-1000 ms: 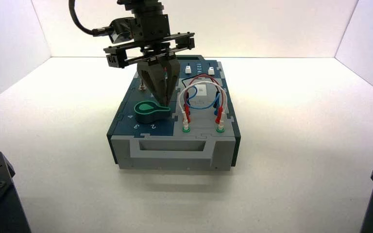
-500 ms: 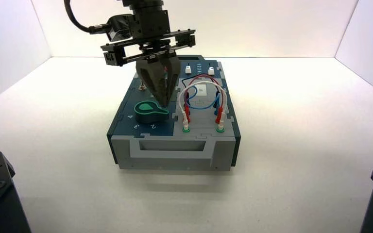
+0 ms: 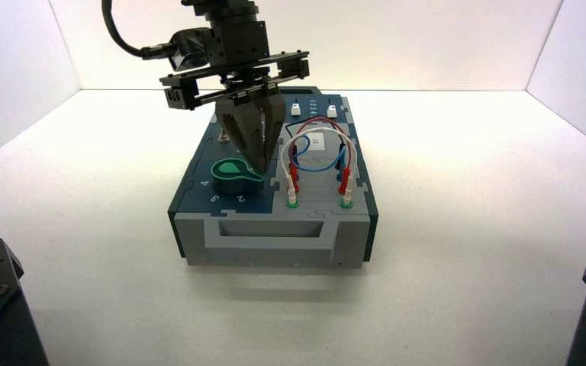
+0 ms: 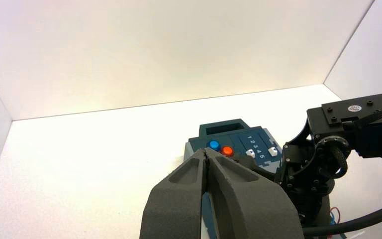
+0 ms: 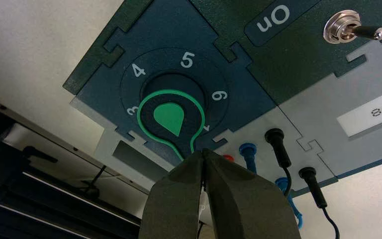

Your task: Turn the knob to position 2.

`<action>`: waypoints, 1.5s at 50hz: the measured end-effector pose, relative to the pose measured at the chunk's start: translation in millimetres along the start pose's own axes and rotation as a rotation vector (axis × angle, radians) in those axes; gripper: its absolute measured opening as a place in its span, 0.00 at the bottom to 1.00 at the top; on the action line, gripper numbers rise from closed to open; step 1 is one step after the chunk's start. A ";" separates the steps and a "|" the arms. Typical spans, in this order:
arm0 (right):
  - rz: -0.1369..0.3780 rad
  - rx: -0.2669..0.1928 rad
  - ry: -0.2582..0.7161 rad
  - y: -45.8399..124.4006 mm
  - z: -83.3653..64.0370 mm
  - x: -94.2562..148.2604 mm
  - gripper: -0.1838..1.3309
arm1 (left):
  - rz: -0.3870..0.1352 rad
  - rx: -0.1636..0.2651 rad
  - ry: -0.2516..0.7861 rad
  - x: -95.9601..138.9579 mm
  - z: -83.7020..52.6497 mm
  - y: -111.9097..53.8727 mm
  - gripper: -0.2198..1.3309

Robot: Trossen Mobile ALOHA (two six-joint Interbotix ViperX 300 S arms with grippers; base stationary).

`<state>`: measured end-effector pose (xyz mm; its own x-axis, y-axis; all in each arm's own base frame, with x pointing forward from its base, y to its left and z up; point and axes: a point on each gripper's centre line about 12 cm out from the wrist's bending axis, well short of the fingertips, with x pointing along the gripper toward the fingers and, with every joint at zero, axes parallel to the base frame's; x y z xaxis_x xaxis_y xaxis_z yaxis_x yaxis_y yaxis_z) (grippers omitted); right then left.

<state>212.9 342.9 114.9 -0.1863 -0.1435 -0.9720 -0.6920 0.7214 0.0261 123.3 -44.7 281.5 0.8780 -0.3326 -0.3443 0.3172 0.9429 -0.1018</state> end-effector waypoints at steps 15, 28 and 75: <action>0.002 0.000 -0.001 0.2 0.1 0.0 0.03 | 0.000 0.003 0.002 -0.3 -0.3 -0.1 0.04; 0.003 0.004 -0.001 0.4 0.1 0.0 0.03 | 0.000 0.006 0.003 -0.3 -0.4 0.0 0.04; 0.018 -0.007 0.004 11.1 -2.5 0.7 0.03 | -0.001 0.005 0.002 -0.9 -0.4 -0.1 0.04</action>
<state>203.3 349.1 115.1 -0.2015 -0.1330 -0.9704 -0.6936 0.7189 0.0455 122.4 -44.6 281.4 0.8772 -0.3332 -0.3457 0.3197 0.9425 -0.0973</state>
